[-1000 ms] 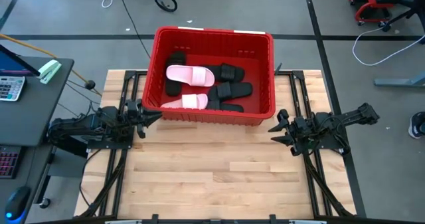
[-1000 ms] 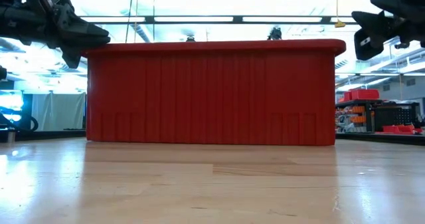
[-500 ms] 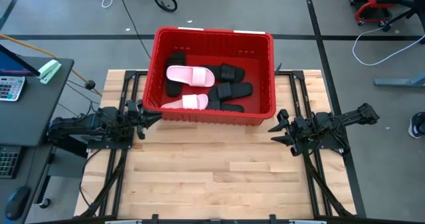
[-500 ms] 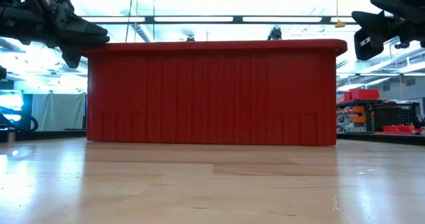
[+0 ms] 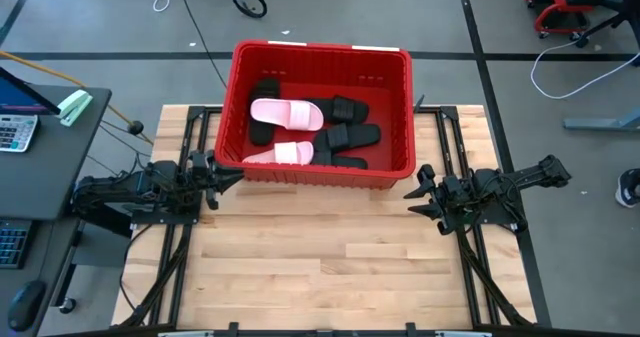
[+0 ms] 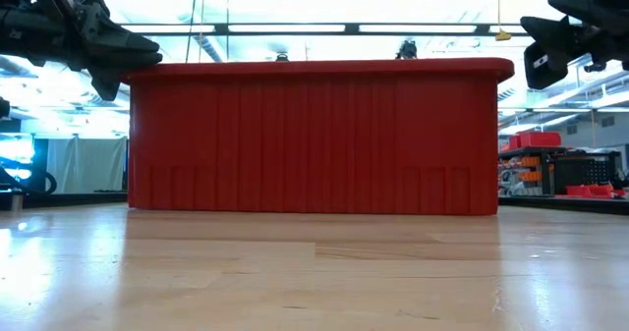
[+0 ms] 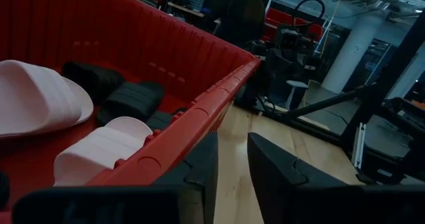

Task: Pick and place slides into bin
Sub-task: Return to Home Position

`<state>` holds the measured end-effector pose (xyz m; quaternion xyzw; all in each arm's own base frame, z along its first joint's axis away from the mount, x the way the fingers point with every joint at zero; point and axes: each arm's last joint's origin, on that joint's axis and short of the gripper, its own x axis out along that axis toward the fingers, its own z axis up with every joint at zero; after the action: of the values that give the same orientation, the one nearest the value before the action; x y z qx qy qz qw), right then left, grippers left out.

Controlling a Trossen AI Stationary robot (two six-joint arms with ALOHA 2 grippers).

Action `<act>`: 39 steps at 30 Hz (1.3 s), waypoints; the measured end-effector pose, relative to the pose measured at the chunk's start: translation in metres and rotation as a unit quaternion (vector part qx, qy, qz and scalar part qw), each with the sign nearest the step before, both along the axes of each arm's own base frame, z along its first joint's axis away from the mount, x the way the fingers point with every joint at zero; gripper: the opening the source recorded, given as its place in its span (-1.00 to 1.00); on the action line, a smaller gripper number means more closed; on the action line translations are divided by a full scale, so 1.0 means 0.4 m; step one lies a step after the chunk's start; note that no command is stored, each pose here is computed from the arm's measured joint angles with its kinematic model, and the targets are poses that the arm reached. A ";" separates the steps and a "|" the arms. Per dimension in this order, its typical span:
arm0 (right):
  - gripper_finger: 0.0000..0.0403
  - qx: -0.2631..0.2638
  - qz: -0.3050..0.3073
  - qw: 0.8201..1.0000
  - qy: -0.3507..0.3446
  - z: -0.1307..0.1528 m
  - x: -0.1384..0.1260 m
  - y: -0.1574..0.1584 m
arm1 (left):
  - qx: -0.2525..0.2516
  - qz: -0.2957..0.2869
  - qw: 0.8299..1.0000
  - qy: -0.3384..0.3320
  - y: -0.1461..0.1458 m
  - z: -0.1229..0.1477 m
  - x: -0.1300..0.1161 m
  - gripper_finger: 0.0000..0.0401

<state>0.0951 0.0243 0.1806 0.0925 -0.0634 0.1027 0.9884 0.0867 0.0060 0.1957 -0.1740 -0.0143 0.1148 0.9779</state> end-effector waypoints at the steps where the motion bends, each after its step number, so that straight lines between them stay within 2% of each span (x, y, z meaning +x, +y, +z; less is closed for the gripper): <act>1: -0.21 0.000 0.000 1.000 0.000 0.000 0.000 0.000 | 0.000 0.000 1.000 0.000 0.000 0.000 0.000 -0.56; 12: -0.21 0.000 0.000 1.000 0.000 0.000 0.000 0.000 | 0.000 0.000 1.000 0.000 0.000 0.000 0.000 -0.61; 24: -0.21 0.000 0.000 1.000 0.000 0.000 0.000 0.000 | 0.000 0.000 1.000 0.000 0.000 0.000 0.000 -0.55; 39: -0.21 0.000 0.000 1.000 0.000 0.000 0.000 0.000 | 0.000 0.000 1.000 0.000 0.000 0.000 0.000 -0.58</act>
<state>0.0952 0.0243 0.1805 0.0927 -0.0631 0.1029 0.9884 0.0868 0.0060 0.1957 -0.1738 -0.0141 0.1150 0.9779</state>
